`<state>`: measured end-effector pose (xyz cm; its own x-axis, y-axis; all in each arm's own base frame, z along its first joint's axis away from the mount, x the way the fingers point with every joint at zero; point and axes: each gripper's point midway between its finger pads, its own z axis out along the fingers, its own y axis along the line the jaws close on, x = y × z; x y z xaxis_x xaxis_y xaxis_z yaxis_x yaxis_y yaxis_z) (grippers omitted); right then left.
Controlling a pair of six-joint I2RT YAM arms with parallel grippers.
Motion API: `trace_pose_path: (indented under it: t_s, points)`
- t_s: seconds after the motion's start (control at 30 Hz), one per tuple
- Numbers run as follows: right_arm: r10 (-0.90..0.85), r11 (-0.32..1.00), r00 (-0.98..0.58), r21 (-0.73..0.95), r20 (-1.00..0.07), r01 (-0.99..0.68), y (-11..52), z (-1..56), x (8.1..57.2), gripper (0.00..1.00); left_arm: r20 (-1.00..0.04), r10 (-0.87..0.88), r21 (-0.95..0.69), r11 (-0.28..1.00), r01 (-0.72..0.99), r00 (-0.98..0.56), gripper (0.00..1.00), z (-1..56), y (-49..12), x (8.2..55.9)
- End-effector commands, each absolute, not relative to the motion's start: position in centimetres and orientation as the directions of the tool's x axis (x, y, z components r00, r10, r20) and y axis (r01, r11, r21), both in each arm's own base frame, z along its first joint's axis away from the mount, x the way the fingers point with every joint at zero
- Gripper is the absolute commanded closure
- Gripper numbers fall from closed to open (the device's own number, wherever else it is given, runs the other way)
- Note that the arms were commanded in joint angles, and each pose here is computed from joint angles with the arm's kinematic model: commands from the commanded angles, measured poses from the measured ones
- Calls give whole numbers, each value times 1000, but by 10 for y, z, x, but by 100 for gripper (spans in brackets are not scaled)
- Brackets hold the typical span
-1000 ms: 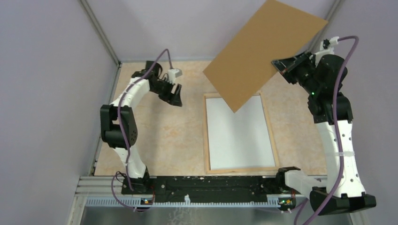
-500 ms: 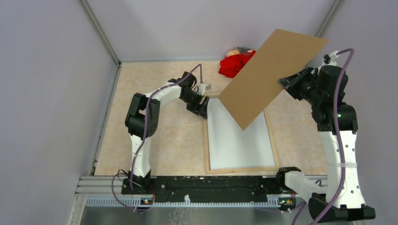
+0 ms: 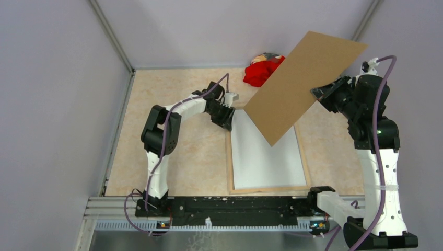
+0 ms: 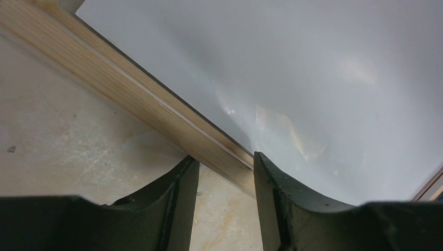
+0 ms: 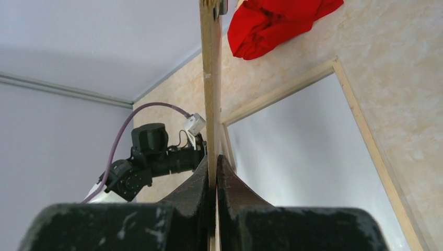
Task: Put the photo into the frame
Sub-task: Move the photo frame to the center of the board.
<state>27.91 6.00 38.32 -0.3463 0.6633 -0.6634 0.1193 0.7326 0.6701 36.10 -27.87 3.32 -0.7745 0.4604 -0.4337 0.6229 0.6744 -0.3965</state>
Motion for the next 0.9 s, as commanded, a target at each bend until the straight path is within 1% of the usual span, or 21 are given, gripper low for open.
trace_pose_path:
  t_s: [0.0, 0.13, 0.23, 0.27, 0.47, 0.63, 0.87]
  points:
    - [664, 733, -197, 680, -721, -13, 57, 444, 273, 100, -401, 474, -318, 730, 604, -784, 53, 11, -266, 360]
    - [668, 729, -203, 684, -716, -14, 58, 442, 275, 100, -392, 481, -251, 764, 594, -785, 72, 7, -253, 365]
    - [671, 724, -208, 689, -711, -18, 59, 440, 276, 100, -400, 480, -190, 790, 583, -781, 83, 8, -243, 374]
    - [672, 723, -209, 691, -710, -22, 60, 440, 277, 100, -405, 477, -167, 801, 576, -780, 85, 10, -240, 378]
    - [677, 711, -235, 702, -697, -33, 66, 433, 281, 100, -428, 421, -114, 852, 510, -799, 88, 19, -209, 403]
    - [685, 699, -252, 714, -684, -41, 69, 427, 286, 100, -445, 330, -123, 898, 422, -833, 89, 25, -173, 423]
    - [689, 681, -285, 730, -667, -60, 77, 416, 293, 100, -455, 153, -144, 959, 242, -877, 91, 24, -94, 448]
